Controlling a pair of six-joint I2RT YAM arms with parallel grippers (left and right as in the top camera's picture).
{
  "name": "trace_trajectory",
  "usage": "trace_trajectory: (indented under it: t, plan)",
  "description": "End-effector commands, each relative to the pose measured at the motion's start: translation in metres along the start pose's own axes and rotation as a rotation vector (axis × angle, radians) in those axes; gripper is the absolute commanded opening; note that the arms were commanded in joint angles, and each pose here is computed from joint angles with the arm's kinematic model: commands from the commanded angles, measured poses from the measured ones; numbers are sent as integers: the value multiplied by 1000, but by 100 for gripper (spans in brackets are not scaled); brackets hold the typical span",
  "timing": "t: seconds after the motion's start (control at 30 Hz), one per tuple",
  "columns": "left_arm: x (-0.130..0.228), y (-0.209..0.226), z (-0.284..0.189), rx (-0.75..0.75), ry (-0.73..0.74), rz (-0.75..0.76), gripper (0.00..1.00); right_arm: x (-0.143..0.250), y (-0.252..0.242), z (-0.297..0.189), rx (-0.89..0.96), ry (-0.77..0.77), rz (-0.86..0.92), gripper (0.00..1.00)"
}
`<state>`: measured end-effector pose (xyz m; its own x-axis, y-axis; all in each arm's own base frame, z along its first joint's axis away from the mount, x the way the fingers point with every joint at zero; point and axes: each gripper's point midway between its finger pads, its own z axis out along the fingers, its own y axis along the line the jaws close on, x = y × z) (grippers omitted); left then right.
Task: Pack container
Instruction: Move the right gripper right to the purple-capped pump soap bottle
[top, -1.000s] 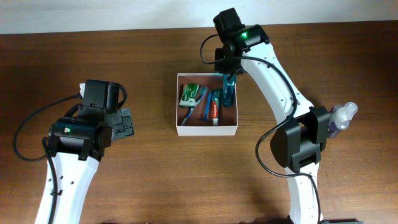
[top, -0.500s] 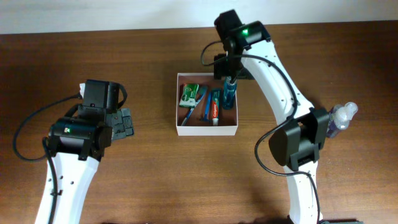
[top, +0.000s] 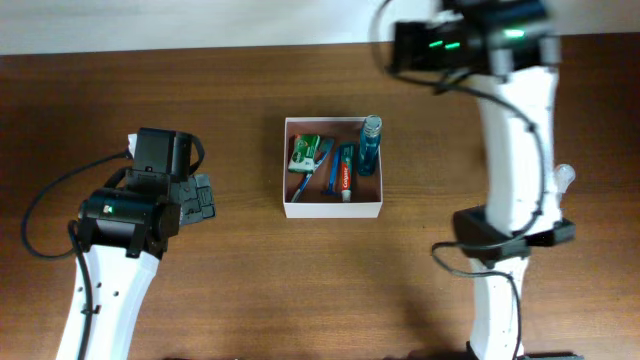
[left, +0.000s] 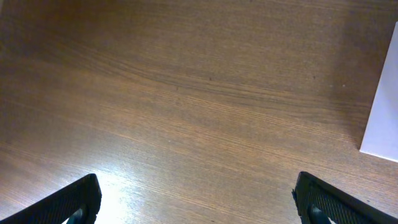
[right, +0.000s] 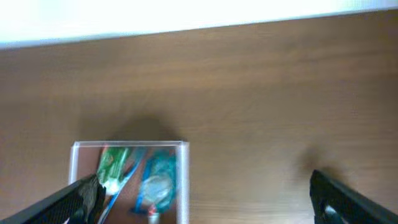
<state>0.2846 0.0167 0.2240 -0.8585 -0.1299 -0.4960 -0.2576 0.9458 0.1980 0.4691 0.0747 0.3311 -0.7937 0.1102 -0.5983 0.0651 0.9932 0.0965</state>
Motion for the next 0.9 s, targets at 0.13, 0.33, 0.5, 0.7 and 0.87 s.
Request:
trace_trajectory:
  t: [0.13, 0.33, 0.5, 0.7, 0.87]
  plan:
    - [1, 3, 2, -15, 4, -12, 99, -13, -75, -48, -57, -57, 29, 98]
    - [0, 3, 2, -15, 4, -12, 99, 30, -146, -79, 55, 48, 169, 99]
    - [1, 3, 2, -15, 4, -12, 99, 98, -188, -75, 193, 239, 333, 98]
    - [1, 3, 2, -15, 4, -12, 99, 168, -226, -58, 312, 449, 504, 98]
    - [0, 3, 2, -15, 4, -12, 99, 185, -247, -29, 326, 487, 548, 98]
